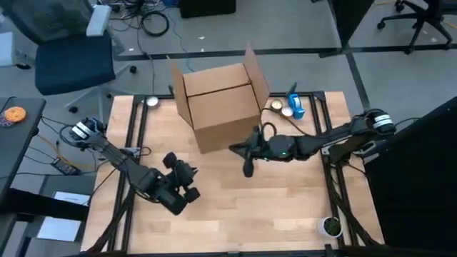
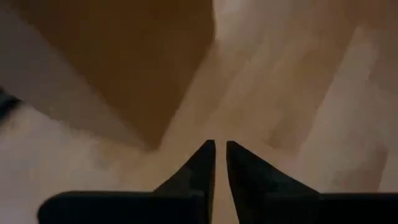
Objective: Wrap mug
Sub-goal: Adjust the box
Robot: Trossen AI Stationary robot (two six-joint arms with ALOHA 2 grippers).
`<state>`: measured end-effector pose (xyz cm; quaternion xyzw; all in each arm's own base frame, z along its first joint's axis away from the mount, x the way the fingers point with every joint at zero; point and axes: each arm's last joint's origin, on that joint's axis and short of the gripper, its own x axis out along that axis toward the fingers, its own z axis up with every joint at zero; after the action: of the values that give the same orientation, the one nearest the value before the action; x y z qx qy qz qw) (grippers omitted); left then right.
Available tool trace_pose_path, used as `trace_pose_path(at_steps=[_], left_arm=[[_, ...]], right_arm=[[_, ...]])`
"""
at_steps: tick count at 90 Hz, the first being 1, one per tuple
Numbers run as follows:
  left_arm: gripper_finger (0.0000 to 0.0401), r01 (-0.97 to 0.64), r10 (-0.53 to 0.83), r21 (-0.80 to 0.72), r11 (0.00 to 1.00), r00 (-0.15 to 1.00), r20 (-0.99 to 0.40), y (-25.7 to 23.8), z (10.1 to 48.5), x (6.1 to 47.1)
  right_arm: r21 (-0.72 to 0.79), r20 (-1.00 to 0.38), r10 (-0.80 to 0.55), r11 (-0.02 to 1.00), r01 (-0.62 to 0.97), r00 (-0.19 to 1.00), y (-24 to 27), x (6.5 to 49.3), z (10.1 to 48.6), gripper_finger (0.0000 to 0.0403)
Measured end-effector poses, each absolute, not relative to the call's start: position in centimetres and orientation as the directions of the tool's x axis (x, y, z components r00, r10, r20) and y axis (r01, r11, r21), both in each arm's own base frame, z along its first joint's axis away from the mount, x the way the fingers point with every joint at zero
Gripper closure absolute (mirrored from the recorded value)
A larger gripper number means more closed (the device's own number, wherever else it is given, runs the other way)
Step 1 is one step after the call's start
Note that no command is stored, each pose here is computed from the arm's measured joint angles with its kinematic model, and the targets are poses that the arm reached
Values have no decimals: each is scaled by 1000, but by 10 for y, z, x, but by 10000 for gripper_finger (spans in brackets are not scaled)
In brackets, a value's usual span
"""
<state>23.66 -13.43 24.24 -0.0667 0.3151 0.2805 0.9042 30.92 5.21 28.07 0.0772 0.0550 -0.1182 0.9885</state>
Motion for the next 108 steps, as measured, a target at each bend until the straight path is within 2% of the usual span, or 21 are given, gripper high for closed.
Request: trace_pose_path(at_steps=[20,38,56,76,83,95,108], left_arm=[[376,-511,399,16,859,650,-646,-100,221,261],[376,-627,503,53,778,570,-649,-61,211,268],[376,-675,597,165,719,479,-644,-36,206,266],[376,-720,707,260,643,429,-562,-14,210,270],[376,-704,692,249,665,456,-560,-10,212,275],[376,-564,563,212,798,572,-596,-16,222,286],[376,-446,481,223,867,629,-611,-31,251,293]], right_arm=[[94,-149,-226,966,242,963,73,304,278,403],[88,-202,-226,965,248,953,75,304,270,403],[62,-239,-235,965,256,942,78,300,268,403],[31,-292,-303,945,325,907,78,296,261,403],[39,-290,-302,944,326,908,78,296,261,403],[41,-289,-300,945,325,909,79,296,263,403],[33,-282,-284,952,305,916,81,289,277,403]])
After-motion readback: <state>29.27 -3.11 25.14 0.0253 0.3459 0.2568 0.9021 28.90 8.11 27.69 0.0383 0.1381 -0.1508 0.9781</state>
